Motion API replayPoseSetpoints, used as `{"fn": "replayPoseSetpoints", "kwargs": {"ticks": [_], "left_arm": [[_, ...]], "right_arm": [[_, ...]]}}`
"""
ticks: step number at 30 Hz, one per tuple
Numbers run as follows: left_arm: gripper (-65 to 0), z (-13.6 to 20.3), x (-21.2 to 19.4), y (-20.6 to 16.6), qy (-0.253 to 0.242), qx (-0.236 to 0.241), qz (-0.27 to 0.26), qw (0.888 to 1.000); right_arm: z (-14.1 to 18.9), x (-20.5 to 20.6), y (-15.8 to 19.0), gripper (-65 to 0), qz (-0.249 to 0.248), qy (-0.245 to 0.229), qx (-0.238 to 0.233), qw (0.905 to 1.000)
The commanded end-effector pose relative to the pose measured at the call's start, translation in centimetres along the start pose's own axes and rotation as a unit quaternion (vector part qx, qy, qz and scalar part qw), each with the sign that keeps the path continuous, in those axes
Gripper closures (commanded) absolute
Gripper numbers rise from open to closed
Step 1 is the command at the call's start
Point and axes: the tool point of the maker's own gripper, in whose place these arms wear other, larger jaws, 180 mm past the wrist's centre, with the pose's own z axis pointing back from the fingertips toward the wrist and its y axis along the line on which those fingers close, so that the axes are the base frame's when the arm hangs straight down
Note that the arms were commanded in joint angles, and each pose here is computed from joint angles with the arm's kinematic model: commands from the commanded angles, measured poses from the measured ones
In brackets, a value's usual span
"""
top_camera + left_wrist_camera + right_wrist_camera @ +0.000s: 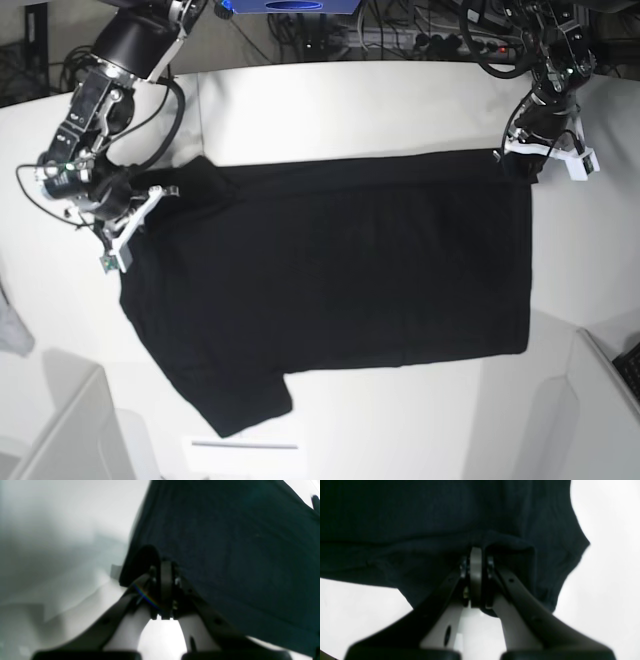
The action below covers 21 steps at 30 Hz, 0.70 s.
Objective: Fold the T-shirt properly
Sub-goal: 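Pull the shirt's shoulder edge toward the robot with both grippers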
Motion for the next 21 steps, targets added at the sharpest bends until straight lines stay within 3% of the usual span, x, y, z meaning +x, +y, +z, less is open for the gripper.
{"fn": "replayPoseSetpoints", "kwargs": {"ticks": [1,8,21], "left_arm": [[0.0,0.2,1.2,0.0,-0.020,0.001,0.000,1.000],[0.0,0.3,1.3,0.1,-0.022,0.005,0.005,1.000],[0.0,0.7,4.3,1.6,-0.063,0.023,0.022,0.997]], "right_arm": [[0.3,1.8,-0.3,0.0,0.003,-0.026,-0.002,0.9996],[-0.7,3.8,1.7,0.0,0.032,-0.038,0.023,0.9985],[-2.5,6.3,1.6,0.0,0.033,-0.037,0.043,0.9978]]}}
